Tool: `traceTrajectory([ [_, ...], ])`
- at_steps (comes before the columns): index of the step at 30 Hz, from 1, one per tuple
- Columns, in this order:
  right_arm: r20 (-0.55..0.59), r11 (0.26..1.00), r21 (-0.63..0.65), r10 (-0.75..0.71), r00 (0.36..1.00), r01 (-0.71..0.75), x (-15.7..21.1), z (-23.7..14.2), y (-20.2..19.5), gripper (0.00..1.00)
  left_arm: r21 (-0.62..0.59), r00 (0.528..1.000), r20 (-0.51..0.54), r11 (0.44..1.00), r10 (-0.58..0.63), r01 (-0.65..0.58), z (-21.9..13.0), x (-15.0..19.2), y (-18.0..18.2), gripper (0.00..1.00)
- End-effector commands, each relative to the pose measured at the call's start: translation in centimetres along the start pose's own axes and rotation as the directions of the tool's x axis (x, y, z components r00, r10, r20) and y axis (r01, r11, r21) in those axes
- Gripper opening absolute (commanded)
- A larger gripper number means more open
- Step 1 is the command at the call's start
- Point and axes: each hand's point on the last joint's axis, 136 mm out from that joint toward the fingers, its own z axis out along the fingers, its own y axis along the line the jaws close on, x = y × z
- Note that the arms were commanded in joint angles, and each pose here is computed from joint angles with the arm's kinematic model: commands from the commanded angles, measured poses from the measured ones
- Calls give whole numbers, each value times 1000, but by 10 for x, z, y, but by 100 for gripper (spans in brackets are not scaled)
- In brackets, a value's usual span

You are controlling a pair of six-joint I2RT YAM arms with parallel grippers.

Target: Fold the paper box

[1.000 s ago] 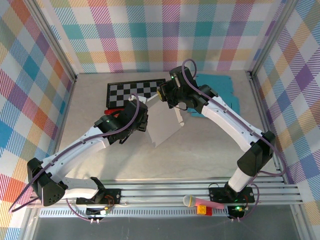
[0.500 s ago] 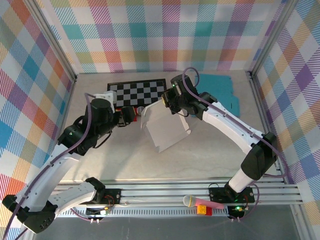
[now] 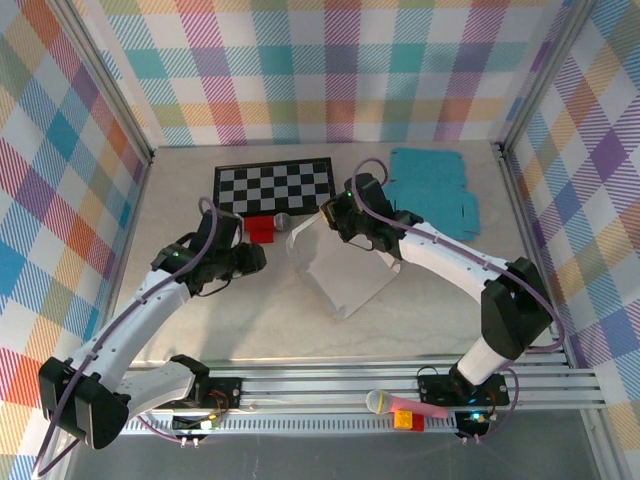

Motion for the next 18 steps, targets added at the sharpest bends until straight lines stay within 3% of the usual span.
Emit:
traceTrajectory([
  [1, -71, 978, -189, -104, 992, 89, 10, 5, 27, 0, 27, 1000, 10, 999, 16, -17, 8, 3, 3, 39],
  [13, -149, 978, -185, -127, 981, 99, 17, 19, -24, 0, 55, 993, 13, 991, 120, -120, 34, 24, 14, 32],
  [18, -172, 983, -161, -117, 978, 90, 18, 27, -45, 0, 124, 982, 33, 974, 188, -191, 41, 28, 6, 27],
])
